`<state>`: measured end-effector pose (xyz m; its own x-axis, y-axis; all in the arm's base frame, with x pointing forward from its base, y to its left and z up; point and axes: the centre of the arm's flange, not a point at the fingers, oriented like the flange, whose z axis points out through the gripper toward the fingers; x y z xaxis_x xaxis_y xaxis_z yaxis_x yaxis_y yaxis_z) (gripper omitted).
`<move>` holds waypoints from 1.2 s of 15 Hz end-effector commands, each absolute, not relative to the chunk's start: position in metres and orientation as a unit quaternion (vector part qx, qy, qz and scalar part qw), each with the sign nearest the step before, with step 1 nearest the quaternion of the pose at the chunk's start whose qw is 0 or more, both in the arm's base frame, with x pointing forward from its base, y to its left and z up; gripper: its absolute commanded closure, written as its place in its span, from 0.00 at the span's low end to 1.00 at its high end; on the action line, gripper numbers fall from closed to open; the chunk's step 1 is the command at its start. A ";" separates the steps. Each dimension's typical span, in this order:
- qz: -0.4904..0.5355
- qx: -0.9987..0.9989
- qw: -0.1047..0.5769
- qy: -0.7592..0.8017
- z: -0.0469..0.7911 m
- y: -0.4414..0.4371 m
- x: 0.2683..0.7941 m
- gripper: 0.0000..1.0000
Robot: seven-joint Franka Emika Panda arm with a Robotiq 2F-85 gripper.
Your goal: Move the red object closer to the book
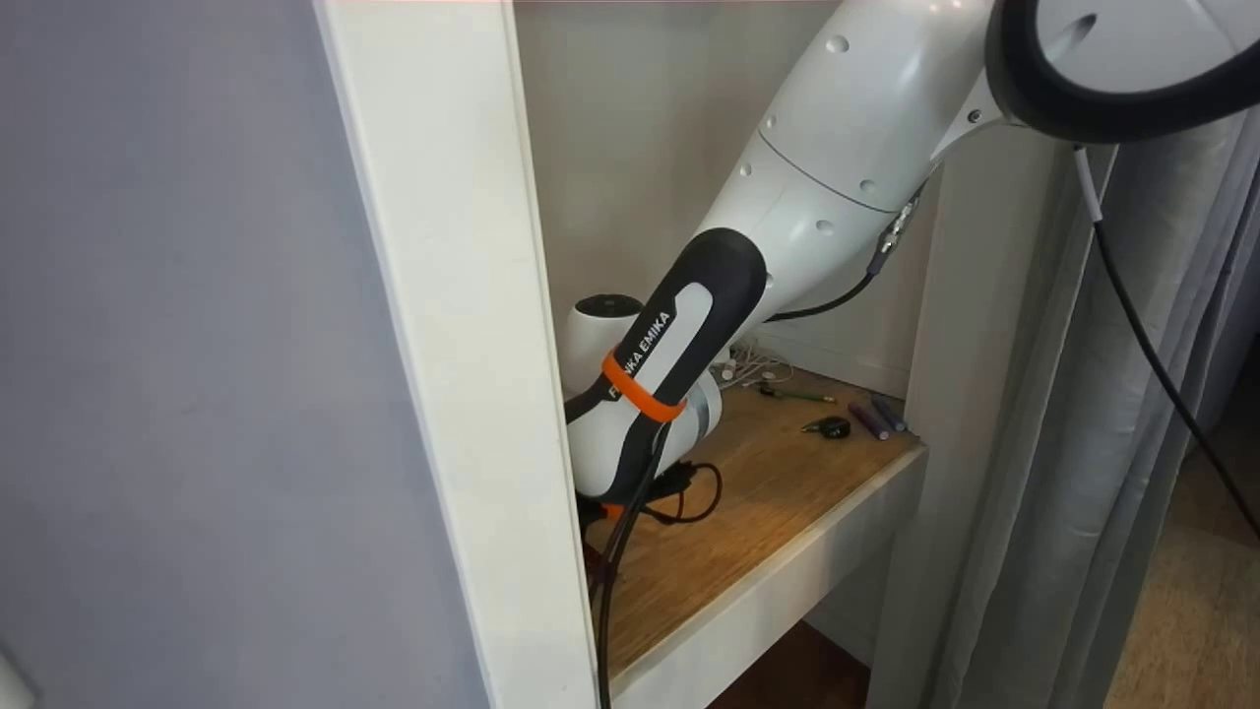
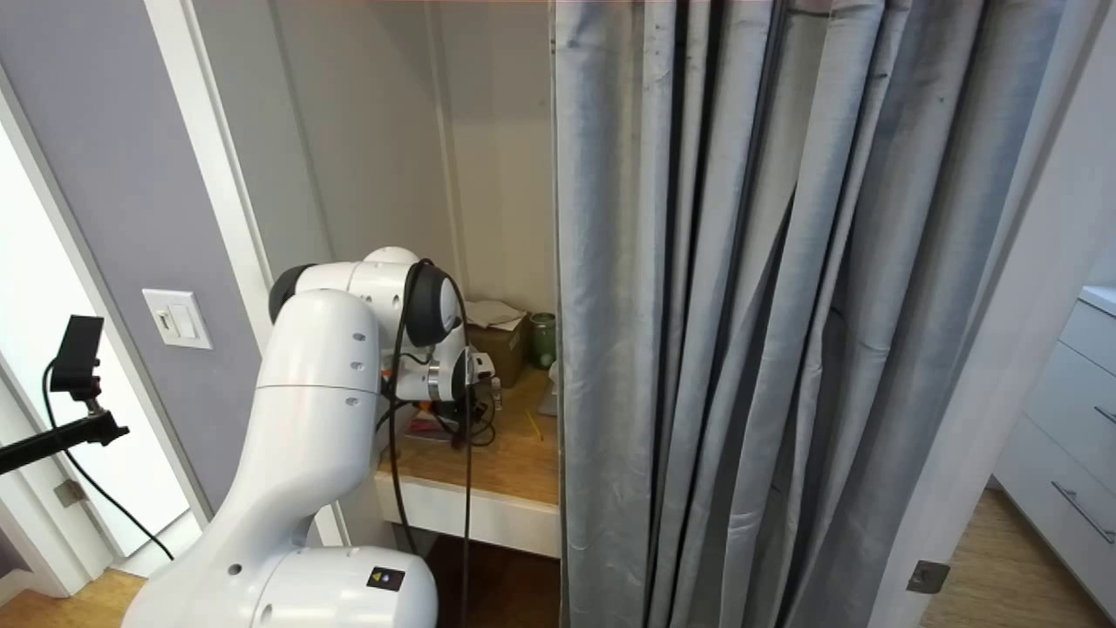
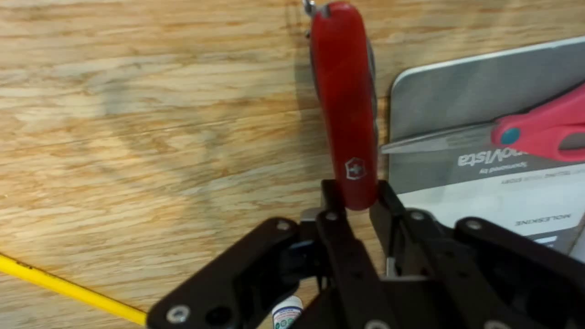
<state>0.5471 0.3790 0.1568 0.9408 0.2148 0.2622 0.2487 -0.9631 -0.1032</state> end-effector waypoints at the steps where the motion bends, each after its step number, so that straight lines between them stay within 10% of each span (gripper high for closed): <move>1: -0.130 -0.983 0.057 -0.116 0.149 0.390 0.558 0.94; 2: -0.129 -0.983 0.054 -0.121 0.147 0.391 0.559 0.93; 4: -0.128 -0.982 0.056 -0.125 0.148 0.392 0.559 0.53; 11: -0.138 -0.979 0.047 -0.144 0.187 0.376 0.559 0.05; 18: -0.138 -0.967 -0.005 -0.215 0.245 0.293 0.561 0.00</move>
